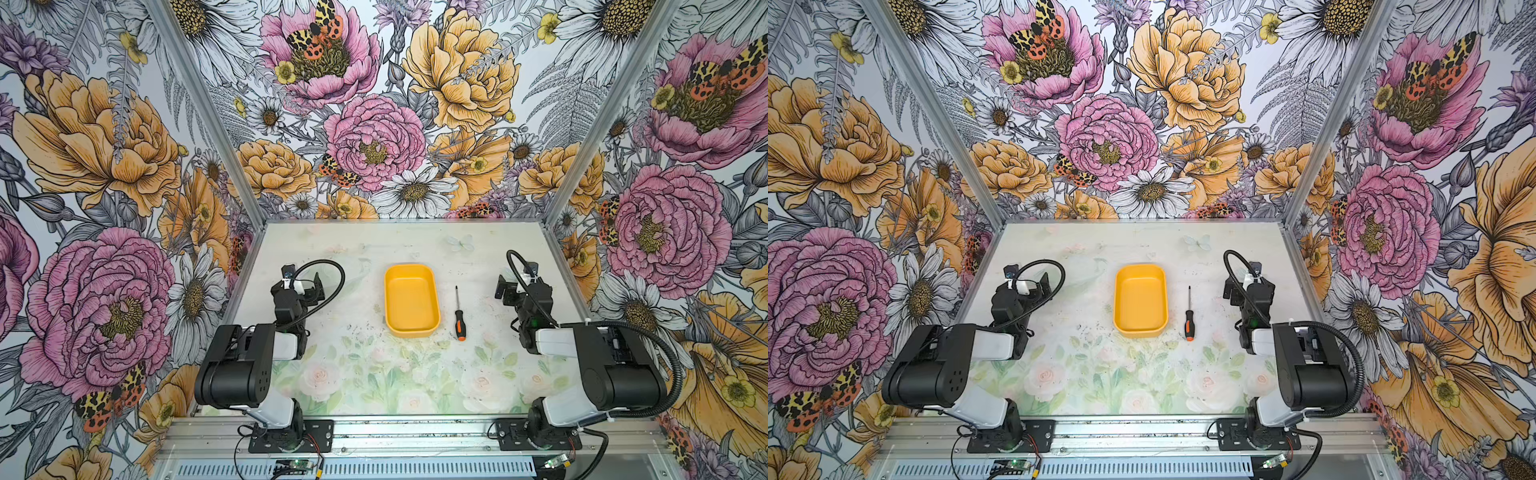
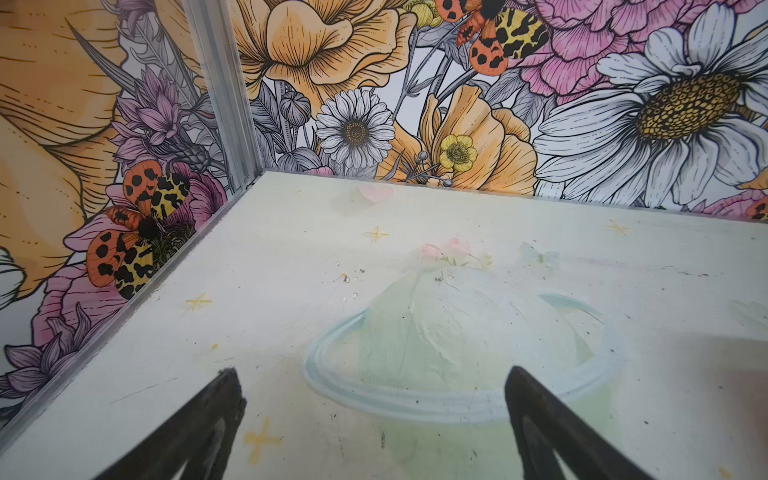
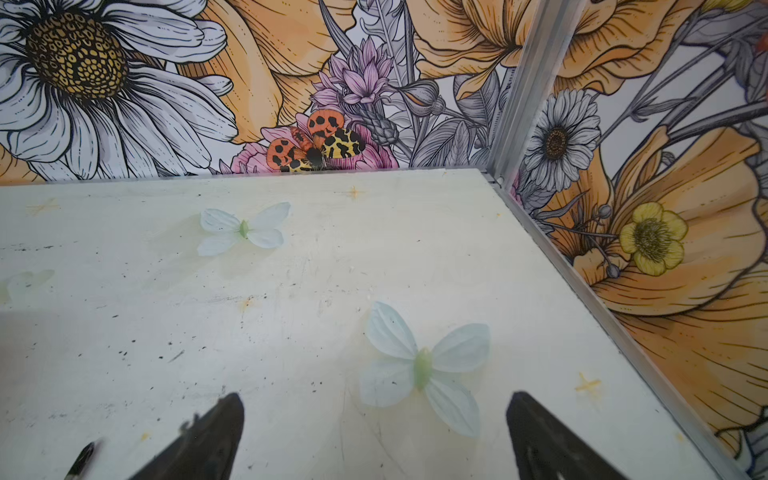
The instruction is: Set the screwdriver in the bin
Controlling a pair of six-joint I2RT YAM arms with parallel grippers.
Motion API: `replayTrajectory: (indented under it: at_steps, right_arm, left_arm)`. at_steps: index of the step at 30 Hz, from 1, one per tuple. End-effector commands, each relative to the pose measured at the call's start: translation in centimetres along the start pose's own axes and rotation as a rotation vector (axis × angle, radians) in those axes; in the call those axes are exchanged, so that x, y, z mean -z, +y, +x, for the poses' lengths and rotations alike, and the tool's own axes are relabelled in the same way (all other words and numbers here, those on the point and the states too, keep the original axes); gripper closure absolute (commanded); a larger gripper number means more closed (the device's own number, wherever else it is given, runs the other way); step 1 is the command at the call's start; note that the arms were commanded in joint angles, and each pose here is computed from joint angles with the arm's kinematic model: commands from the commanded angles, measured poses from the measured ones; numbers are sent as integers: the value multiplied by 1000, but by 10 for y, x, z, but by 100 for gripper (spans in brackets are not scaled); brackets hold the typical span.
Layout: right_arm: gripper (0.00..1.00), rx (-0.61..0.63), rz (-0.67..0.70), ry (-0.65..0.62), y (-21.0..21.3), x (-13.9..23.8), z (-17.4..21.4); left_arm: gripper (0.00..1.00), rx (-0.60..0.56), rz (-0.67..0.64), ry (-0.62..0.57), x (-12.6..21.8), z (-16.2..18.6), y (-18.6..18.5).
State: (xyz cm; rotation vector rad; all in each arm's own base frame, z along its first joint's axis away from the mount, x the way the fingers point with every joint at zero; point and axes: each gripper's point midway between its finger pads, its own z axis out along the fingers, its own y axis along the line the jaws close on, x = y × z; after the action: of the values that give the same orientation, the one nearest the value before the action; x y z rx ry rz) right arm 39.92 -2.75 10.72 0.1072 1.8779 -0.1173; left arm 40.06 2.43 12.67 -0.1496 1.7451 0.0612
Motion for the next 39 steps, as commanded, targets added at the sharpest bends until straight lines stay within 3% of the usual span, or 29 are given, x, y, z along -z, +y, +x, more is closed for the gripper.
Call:
replayTrajectory:
  at_steps: [1, 21, 26, 32, 35, 39]
  right_arm:
    - [1, 1, -6, -26, 2, -1, -5]
    - [0, 1, -5, -25, 2, -1, -5]
    - [6, -11, 46, -33, -5, 2, -12]
    - [8, -66, 52, 143, -4, 16, -37]
    - [8, -138, -44, 269, 18, 28, -37]
    - [9, -210, -170, 379, 55, 50, -25]
  left_arm:
    - [1, 20, -17, -22, 1, -5, 5]
    - [1, 10, -15, -5, -2, -4, 2]
    - [1, 8, -14, -4, -2, -5, 2]
    - [1, -15, 13, 22, 7, -30, -6]
    - [1, 23, 51, 80, 12, -45, -14]
    - [1, 91, 180, 60, 27, -65, -44]
